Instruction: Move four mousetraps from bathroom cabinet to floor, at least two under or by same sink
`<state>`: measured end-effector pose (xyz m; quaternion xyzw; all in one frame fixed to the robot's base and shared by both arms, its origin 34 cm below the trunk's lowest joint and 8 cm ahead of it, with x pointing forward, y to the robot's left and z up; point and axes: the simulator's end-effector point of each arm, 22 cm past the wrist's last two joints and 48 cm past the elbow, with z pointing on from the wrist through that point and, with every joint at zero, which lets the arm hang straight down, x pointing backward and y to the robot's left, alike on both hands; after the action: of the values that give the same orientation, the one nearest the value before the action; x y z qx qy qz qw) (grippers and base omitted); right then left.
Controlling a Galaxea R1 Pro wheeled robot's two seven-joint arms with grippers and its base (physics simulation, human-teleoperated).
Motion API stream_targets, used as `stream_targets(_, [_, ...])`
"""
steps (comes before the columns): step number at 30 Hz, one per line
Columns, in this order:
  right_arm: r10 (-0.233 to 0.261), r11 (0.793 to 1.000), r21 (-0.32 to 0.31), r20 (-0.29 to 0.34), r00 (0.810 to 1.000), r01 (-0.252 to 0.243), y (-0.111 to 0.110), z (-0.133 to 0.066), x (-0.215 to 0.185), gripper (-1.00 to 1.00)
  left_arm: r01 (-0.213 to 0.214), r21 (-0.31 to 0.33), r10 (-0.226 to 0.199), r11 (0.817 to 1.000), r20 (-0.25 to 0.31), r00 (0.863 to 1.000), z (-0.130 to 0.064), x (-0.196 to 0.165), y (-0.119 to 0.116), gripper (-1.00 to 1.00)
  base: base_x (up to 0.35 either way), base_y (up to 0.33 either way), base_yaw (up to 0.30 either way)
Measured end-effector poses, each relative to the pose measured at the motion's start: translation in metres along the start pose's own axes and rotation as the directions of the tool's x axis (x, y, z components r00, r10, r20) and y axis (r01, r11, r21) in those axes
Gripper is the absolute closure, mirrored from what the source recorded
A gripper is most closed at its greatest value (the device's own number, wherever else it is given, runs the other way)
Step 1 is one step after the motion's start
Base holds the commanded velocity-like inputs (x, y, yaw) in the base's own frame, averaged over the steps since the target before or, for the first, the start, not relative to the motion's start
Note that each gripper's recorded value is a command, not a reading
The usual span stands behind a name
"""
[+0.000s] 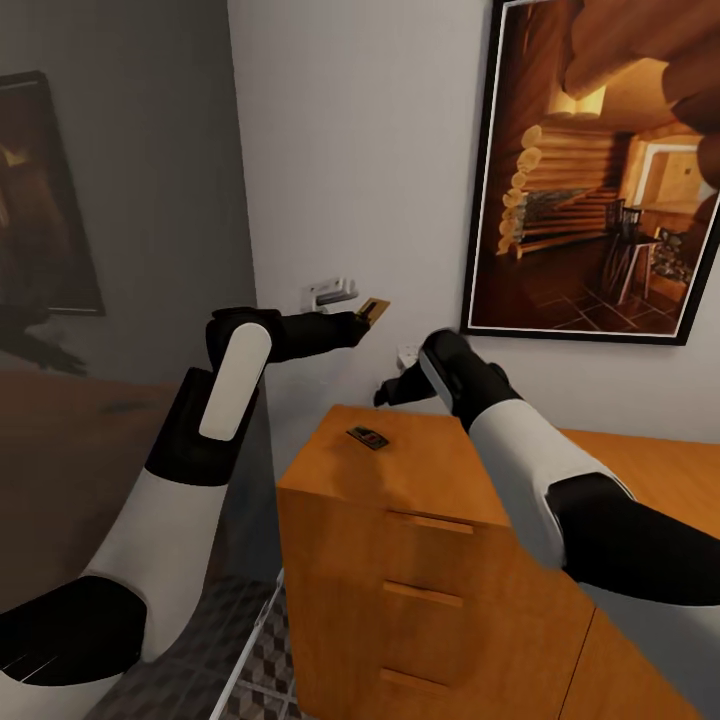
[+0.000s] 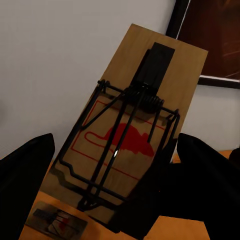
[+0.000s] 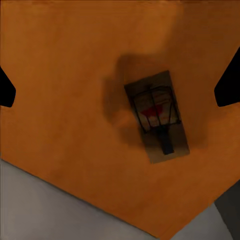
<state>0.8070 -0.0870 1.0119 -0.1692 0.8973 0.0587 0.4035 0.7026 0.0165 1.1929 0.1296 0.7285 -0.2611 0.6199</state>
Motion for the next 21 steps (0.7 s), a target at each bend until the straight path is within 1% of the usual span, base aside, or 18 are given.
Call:
stream_targets(3, [0.004,1.0,0.005,-0.039,0.999,-0.004,-0.003,0.006,0.01,-1.0,0.0,-0.001,0.0,1.0,0.0,1.0,0.0,0.0,0.0,1.0,0.0,0.0,0.0])
stream_targets(6, [0.008,1.0,0.006,-0.064,0.998,-0.007,-0.004,0.01,0.018,-1.0,-0.001,-0.002,0.001,1.0,0.001,1.0,0.0,0.0,0.0,1.0,0.0,0.0,0.0])
stream_targets(16, [0.011,1.0,-0.002,-0.077,0.997,-0.011,-0.003,0.012,0.021,-1.0,-0.001,-0.002,0.001,1.0,0.001,1.0,0.0,0.0,-0.001,1.0,0.005,0.0,0.0])
stream_targets(21, [0.011,1.0,-0.004,-0.077,0.997,-0.011,-0.002,0.011,0.021,-1.0,-0.017,0.002,0.017,1.0,-0.006,1.0,0.001,0.003,-0.006,1.0,0.152,0.0,0.0])
